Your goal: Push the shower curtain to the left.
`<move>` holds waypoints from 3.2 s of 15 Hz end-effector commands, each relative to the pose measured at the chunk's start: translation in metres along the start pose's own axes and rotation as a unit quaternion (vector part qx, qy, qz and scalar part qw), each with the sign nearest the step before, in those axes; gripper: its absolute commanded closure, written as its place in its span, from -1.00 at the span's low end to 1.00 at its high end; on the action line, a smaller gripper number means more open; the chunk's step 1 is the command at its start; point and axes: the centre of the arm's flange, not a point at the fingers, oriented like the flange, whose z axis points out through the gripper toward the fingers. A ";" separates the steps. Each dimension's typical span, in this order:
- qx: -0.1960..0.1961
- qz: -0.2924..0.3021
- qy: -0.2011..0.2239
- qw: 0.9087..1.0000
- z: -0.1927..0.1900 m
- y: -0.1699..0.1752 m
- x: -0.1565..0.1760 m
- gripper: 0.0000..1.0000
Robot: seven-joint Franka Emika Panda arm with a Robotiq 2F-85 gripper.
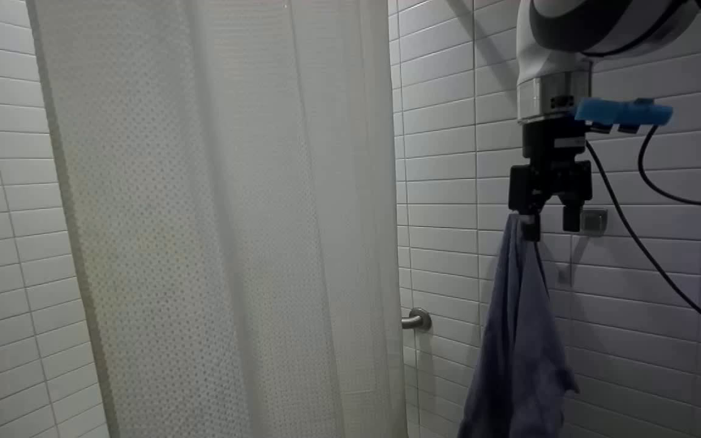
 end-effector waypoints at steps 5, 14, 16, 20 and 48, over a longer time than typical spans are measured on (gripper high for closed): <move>0.000 0.000 0.000 1.000 0.000 0.000 0.000 -1.00; 0.000 0.000 0.000 1.000 0.000 0.000 0.000 -1.00; 0.005 -0.005 0.005 1.000 -0.002 -0.001 0.006 -1.00; 0.026 0.002 0.049 0.998 -0.009 -0.002 0.026 -1.00; 0.135 -0.080 0.065 0.986 -0.030 0.019 0.188 -1.00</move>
